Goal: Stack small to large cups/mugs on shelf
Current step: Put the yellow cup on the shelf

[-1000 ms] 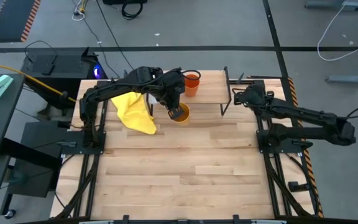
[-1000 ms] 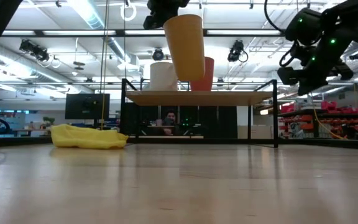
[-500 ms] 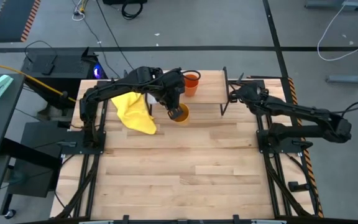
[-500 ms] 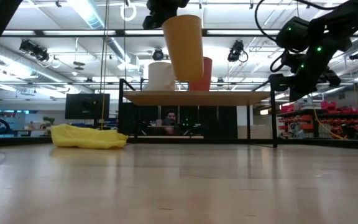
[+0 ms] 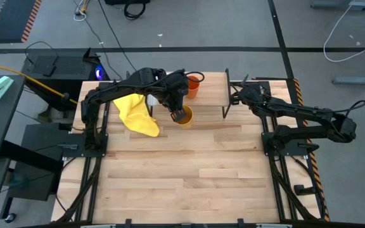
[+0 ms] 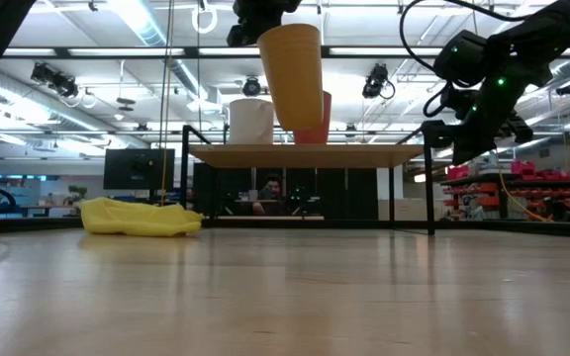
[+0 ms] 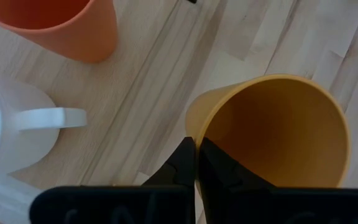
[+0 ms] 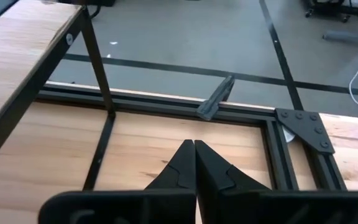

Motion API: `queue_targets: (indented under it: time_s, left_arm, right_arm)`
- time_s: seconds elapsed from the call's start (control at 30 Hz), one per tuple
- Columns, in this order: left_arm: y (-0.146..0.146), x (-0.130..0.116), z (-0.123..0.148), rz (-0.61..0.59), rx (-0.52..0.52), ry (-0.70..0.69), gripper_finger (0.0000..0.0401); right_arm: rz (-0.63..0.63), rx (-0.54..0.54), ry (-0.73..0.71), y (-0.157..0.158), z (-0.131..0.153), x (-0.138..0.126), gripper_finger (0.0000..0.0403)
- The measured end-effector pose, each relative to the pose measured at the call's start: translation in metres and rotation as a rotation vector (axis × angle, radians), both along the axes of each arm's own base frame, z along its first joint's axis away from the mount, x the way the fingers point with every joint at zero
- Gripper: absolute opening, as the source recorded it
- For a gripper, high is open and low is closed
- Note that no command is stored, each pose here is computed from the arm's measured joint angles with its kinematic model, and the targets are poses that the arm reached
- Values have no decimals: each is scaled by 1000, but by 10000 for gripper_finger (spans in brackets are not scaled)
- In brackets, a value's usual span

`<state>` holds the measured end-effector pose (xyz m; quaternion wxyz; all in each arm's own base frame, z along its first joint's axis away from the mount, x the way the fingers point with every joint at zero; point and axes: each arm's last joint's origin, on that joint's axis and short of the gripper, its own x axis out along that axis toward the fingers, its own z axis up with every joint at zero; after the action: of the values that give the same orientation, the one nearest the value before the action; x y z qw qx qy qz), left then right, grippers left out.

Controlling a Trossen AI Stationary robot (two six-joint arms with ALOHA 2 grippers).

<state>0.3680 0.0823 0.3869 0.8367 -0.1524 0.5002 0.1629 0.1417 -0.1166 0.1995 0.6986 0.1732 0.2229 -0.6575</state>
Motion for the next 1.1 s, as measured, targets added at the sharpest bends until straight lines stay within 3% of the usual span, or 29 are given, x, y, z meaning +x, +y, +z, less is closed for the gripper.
queue_targets:
  time_s: [0.33,0.73,1.1]
  left_arm:
    - [0,0,0,-10,6,-1,10]
    - [2,6,4,-20,16,-73,10]
    - [19,10,10,-2,49,-176,10]
  right_arm:
    - [45,-1,-12,-1,2,3,0]
    - [44,124,112,21,-3,-17,0]
    - [201,116,46,52,1,-6,0]
